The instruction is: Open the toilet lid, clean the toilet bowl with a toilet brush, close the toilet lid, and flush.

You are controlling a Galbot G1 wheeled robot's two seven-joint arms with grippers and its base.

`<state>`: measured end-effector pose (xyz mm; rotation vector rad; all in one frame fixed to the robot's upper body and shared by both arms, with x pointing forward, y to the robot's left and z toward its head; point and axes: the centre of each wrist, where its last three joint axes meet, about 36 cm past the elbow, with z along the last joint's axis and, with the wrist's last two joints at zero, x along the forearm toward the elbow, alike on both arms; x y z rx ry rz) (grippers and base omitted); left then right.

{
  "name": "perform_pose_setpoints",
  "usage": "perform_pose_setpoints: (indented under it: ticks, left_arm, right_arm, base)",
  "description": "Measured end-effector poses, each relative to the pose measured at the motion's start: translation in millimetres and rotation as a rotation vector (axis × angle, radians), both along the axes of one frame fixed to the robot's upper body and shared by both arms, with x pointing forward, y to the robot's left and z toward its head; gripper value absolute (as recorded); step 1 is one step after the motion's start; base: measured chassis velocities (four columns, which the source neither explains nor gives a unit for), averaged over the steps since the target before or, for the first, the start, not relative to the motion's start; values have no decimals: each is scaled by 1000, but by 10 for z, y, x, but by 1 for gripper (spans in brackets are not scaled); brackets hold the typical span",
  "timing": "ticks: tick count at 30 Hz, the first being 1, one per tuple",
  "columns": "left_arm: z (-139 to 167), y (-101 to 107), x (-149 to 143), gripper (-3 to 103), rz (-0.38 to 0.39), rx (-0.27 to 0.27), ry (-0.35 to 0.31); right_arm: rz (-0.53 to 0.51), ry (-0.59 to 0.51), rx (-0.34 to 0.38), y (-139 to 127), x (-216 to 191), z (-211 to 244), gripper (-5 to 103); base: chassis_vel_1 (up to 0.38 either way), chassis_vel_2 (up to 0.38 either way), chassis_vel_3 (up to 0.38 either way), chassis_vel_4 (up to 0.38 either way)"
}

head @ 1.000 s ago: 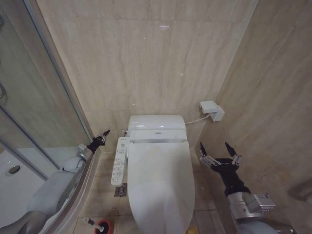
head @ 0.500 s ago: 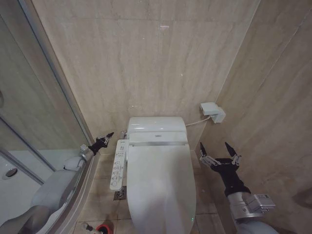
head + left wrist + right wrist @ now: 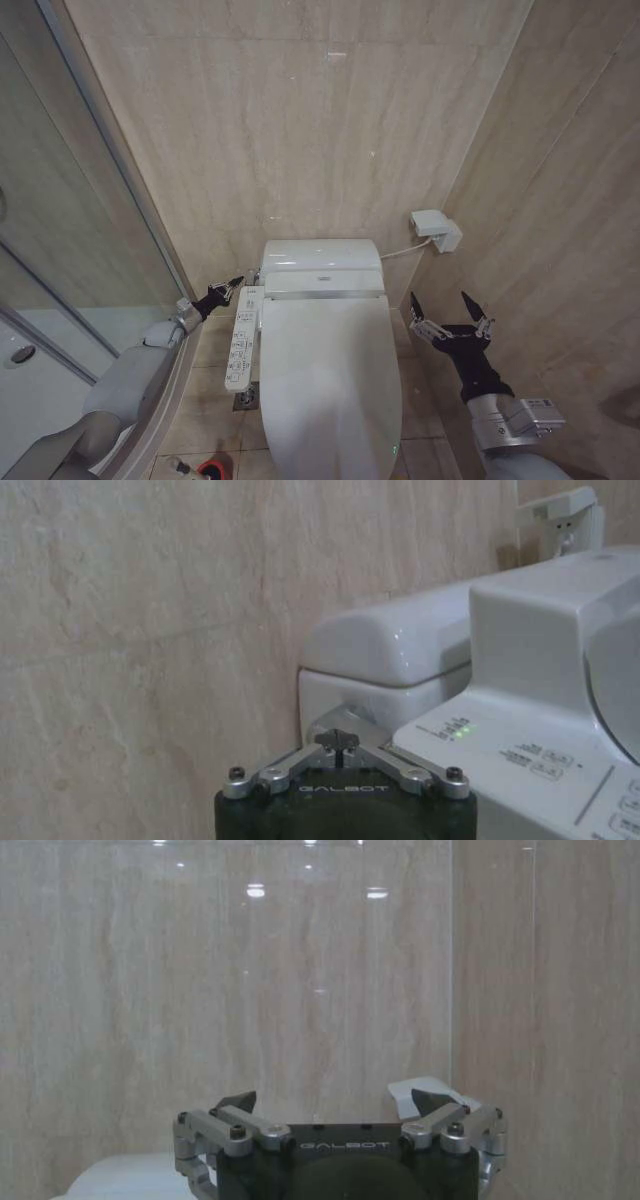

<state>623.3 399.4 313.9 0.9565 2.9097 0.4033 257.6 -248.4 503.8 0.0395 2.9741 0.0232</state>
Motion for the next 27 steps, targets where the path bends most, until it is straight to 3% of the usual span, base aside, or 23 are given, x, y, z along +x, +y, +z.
perform_pose_setpoints:
  ticks: [18, 27]
  left_arm:
    - [41, -30, 147, 0, -22, 13, -7]
    - [-88, -39, 118, 0, -33, 22, 30]
  right_arm:
    - [0, 0, 0, 0, 0, 0, 100]
    - [0, 0, 0, 0, 0, 0, 100]
  base:
    - [0, 0, 0, 0]
    - [0, 0, 0, 0]
